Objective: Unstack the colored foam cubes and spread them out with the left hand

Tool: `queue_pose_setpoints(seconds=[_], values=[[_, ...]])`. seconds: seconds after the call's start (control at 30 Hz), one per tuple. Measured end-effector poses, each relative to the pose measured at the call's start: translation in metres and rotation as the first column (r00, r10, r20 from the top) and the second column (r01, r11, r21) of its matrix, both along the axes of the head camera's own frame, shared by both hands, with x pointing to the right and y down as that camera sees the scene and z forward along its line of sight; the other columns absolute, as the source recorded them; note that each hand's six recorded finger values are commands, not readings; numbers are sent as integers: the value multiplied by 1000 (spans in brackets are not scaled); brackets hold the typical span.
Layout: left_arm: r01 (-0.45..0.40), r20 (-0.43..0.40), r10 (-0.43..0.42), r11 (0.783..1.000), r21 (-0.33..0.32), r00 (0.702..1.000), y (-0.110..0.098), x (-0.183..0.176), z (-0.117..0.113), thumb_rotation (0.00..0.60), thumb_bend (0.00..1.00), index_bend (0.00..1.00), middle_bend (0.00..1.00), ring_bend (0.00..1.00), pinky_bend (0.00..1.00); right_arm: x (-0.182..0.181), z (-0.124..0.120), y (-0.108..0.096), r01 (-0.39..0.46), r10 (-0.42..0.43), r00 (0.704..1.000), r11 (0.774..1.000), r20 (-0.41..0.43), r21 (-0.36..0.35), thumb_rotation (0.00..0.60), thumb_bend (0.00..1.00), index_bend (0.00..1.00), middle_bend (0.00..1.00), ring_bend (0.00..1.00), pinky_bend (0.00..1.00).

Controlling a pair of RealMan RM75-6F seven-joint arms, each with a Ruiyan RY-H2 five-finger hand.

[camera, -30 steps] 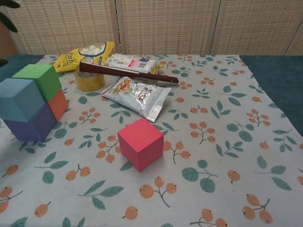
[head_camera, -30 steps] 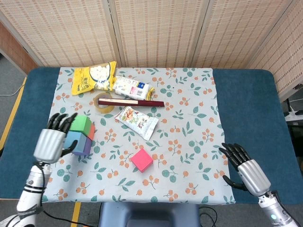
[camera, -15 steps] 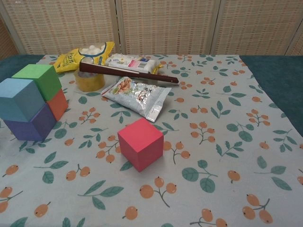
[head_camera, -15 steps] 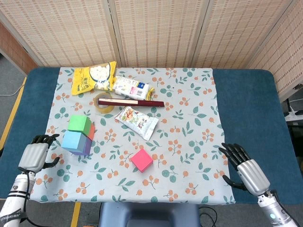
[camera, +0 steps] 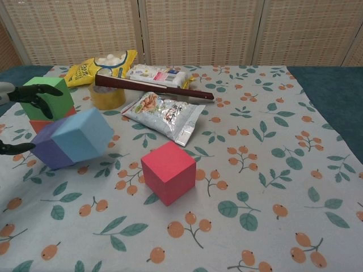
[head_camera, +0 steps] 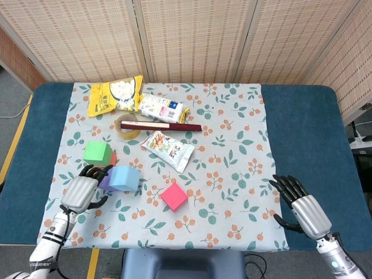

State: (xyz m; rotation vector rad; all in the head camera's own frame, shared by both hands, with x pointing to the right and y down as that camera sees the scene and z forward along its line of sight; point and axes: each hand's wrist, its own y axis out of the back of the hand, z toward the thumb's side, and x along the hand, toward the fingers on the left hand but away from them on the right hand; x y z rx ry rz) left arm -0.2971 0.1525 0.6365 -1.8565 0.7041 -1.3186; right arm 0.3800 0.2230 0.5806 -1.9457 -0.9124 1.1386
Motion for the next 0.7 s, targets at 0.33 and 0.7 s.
queue_pose_setpoints(seconds=[0.33,0.7], values=[[-195,-56,195,981,5,979,2,59,20,600,356,0,0,0,1,1,-2,0,-2,2,1000,1000,2,-1,600,208,0,0,0,0],[-294,32,297,953,-80,954,-1,63,67,600,349,0,0,0,0,0,0,1,3,-3,1000,1000,-4,-9,600,208,0,0,0,0]])
